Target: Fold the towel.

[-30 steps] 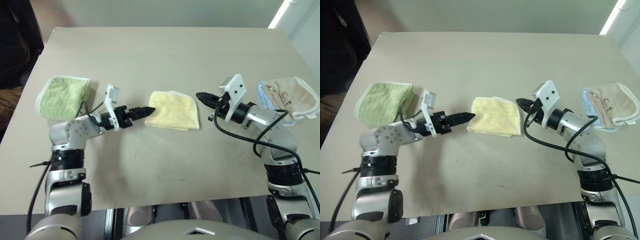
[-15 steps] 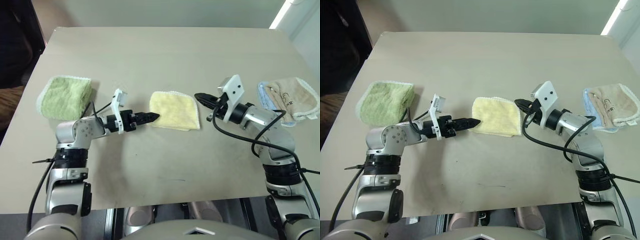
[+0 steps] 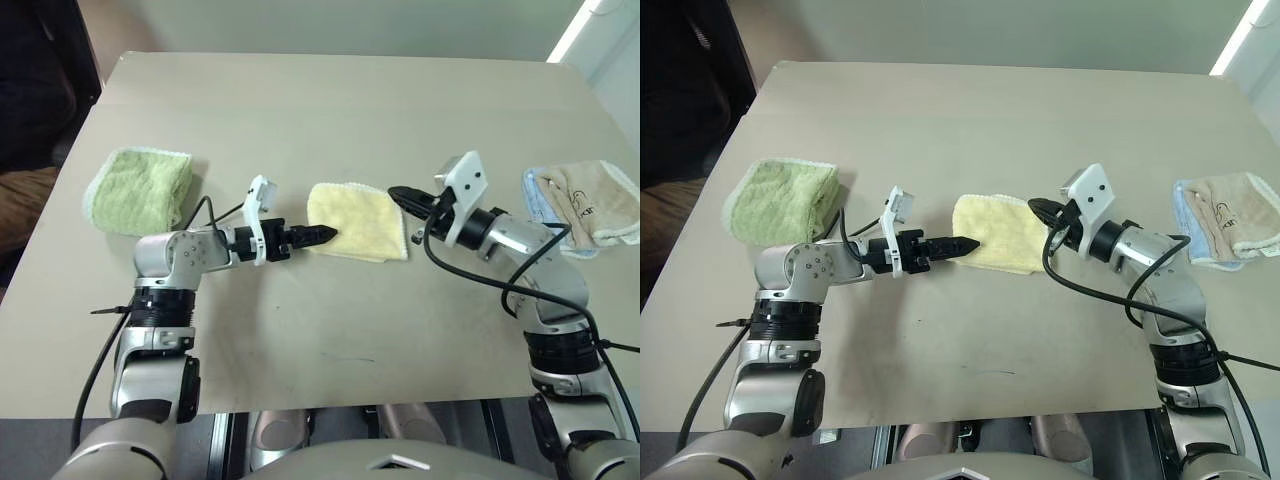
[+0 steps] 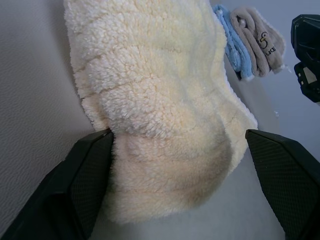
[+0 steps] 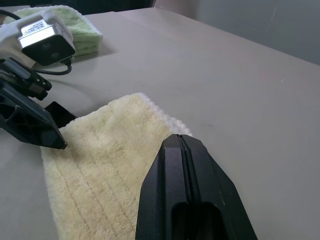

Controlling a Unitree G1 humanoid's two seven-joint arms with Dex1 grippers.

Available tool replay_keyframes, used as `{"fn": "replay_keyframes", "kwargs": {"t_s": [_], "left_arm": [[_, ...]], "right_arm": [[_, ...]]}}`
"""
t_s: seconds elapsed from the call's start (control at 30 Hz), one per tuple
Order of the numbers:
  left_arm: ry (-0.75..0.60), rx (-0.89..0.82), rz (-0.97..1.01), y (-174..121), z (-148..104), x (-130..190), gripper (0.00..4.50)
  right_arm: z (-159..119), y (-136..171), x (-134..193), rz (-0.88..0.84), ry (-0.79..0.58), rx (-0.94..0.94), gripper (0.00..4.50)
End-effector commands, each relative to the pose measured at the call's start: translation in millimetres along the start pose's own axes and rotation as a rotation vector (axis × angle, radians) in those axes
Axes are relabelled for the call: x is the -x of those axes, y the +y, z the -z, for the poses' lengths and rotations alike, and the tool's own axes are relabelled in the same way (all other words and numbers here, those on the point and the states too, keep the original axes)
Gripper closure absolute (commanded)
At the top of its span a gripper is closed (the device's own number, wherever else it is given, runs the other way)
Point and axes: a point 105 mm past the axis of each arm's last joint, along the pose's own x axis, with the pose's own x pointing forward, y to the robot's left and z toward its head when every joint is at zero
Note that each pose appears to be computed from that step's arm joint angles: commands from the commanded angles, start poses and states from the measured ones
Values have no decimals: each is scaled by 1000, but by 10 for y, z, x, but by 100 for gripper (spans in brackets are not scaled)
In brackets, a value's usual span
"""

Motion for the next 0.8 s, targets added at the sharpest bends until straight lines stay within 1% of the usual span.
{"fn": "replay_keyframes", "kwargs": {"t_s": [0.03,0.1,0.13,0.17,0.2,0.4,0.47,0.57,0.67,0.8], "left_arm": [[62,70,-24,49,177,-133,19],[43,73,-16,37,173,-147,61],[37,73,-10,27,172,-150,91],[31,71,-6,15,162,-152,135],[27,71,-5,10,155,-155,165],[9,79,-6,9,176,-150,385],[2,80,-8,12,184,-143,444],[-13,84,-15,16,181,-134,448],[-57,85,-31,27,125,-119,448],[-159,93,-64,56,-73,-70,448]], "right_arm": [[-190,-40,27,18,-57,40,450],[-175,-26,34,17,-55,40,450],[-170,-20,36,16,-54,40,450],[-173,-18,37,14,-53,40,450],[-176,-19,35,13,-53,40,450],[-174,4,35,4,-52,40,450],[-175,9,34,2,-52,41,450],[-179,5,35,4,-54,40,450],[-184,-10,43,11,-56,40,450],[-190,-31,52,24,-59,40,450]]}}
